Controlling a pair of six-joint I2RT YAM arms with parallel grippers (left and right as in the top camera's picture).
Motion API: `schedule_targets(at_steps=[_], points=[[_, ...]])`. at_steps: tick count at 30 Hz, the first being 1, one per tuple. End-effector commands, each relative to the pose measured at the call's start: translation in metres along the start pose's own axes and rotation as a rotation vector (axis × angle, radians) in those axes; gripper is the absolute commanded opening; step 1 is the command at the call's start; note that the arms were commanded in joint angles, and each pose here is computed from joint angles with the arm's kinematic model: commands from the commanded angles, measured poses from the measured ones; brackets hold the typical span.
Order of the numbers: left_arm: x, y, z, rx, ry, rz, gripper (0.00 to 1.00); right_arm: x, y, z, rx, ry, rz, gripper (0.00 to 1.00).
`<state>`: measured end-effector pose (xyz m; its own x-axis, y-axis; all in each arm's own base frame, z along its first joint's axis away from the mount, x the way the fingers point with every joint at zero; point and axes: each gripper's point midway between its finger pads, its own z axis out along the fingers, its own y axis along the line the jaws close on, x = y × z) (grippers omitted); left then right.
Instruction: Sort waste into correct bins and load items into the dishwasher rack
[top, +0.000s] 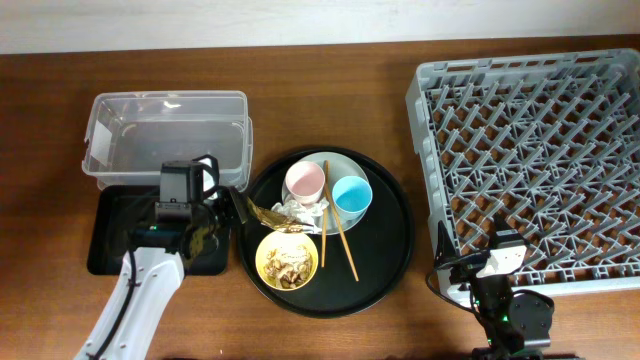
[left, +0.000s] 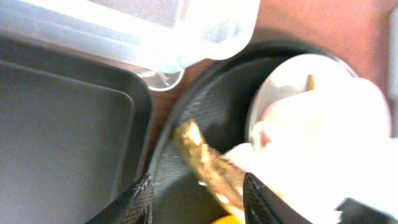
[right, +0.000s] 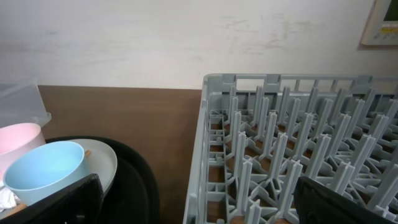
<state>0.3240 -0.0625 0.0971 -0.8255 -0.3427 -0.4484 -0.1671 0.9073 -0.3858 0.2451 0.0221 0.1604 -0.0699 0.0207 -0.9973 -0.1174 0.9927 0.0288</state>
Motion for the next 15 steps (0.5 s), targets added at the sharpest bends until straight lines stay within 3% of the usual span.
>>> schedule_targets(at_steps=[1,5,11,15], points=[[0.0,-0.011,-0.004,0.046,0.015,-0.22,0.45,0.002,0.0,0.0,-0.001,0.002,0.002,0.99],[0.012,-0.022,0.003,0.041,0.05,-0.224,0.45,0.002,0.0,0.0,-0.001,0.002,0.002,0.99],[0.035,-0.031,0.025,-0.099,0.037,-0.223,0.45,0.002,0.0,0.0,-0.001,0.002,0.002,0.99],[0.042,-0.031,0.035,-0.119,0.053,-0.203,0.34,0.002,0.0,0.0,-0.001,0.002,0.002,0.99]])
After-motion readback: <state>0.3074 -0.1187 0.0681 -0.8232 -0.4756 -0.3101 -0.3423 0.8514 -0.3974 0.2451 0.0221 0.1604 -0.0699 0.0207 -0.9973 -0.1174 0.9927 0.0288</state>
